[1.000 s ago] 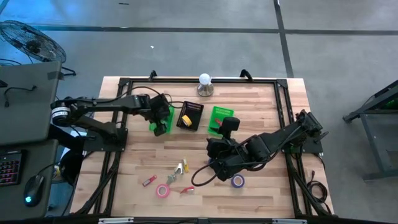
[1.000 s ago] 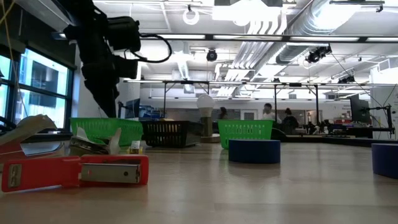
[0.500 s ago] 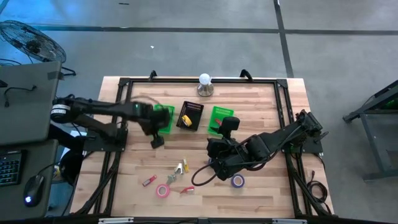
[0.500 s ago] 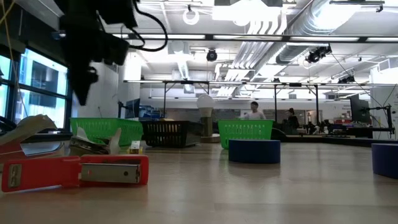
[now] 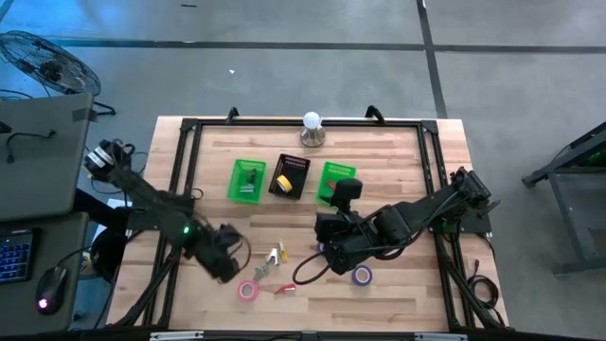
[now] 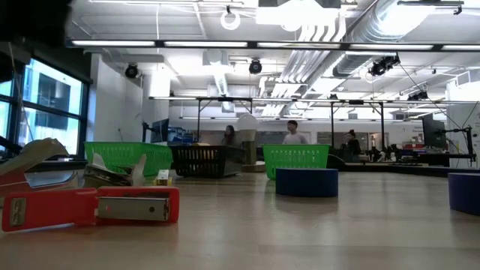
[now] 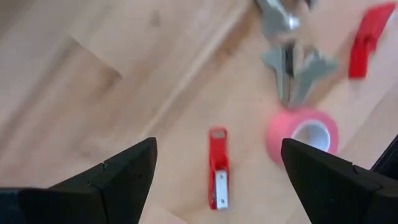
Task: Pick and place Stapler, Stapler remover, tape
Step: Put the left red stapler into the right green bin
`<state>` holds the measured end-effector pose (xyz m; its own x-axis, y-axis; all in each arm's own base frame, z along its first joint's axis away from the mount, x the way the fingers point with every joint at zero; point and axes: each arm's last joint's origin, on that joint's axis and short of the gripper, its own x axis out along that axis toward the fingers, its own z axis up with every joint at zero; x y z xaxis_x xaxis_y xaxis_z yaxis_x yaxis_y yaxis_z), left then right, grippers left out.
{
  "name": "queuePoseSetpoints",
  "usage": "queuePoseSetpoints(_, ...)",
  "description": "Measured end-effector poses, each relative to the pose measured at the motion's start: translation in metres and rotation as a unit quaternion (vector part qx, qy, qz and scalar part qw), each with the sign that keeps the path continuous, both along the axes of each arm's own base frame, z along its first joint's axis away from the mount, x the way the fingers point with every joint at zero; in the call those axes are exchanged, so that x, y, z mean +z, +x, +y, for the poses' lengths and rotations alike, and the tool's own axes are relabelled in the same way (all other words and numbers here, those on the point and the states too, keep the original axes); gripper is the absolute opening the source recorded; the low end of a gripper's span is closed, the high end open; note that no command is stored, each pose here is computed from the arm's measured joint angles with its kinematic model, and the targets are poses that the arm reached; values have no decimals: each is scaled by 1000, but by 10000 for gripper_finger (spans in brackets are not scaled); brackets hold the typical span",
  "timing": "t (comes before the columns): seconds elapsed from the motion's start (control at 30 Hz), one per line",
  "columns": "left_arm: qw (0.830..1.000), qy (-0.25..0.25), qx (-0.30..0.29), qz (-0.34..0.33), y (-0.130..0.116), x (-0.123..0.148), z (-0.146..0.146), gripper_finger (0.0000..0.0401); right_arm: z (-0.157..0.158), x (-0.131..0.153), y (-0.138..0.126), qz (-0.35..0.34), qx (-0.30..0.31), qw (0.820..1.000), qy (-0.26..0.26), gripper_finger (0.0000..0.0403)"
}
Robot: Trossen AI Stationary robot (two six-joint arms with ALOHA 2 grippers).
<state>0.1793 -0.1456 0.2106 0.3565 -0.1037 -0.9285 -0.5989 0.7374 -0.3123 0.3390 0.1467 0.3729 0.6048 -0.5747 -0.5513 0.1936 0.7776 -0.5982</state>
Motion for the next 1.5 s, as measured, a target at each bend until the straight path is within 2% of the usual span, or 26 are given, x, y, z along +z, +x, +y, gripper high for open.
queuePoseSetpoints(0.27,998,30,-47,40,-18,-27,-37,339,5,-1,0,0,9,999,47,208)
queuePoseSetpoints(0.43,996,39,-48,67,-15,-41,-43,339,8,0,2,-10,19,997,80,208)
queuePoseSetpoints(0.67,993,24,-59,96,-10,-59,-53,339,10,2,5,-26,27,996,84,208)
queuePoseSetpoints(0.9,993,38,-54,98,-8,-64,-54,333,11,2,6,-29,31,995,92,208)
queuePoseSetpoints(0.97,993,43,-56,97,-9,-65,-53,310,12,2,6,-29,32,994,99,208)
queuePoseSetpoints(1.03,992,48,-60,99,-9,-65,-52,262,13,2,5,-28,36,994,104,208)
queuePoseSetpoints(1.1,991,55,-59,103,-10,-66,-51,193,16,2,4,-26,43,993,111,208)
queuePoseSetpoints(1.2,992,59,-59,97,-10,-66,-51,60,21,2,3,-29,51,992,112,208)
queuePoseSetpoints(1.23,992,62,-58,96,-10,-66,-51,49,23,3,2,-30,55,992,110,208)
queuePoseSetpoints(1.33,991,81,-60,85,-8,-62,-51,59,29,4,1,-29,74,991,104,208)
queuePoseSetpoints(1.5,983,164,-79,18,4,-33,-52,59,39,6,0,-38,105,989,96,208)
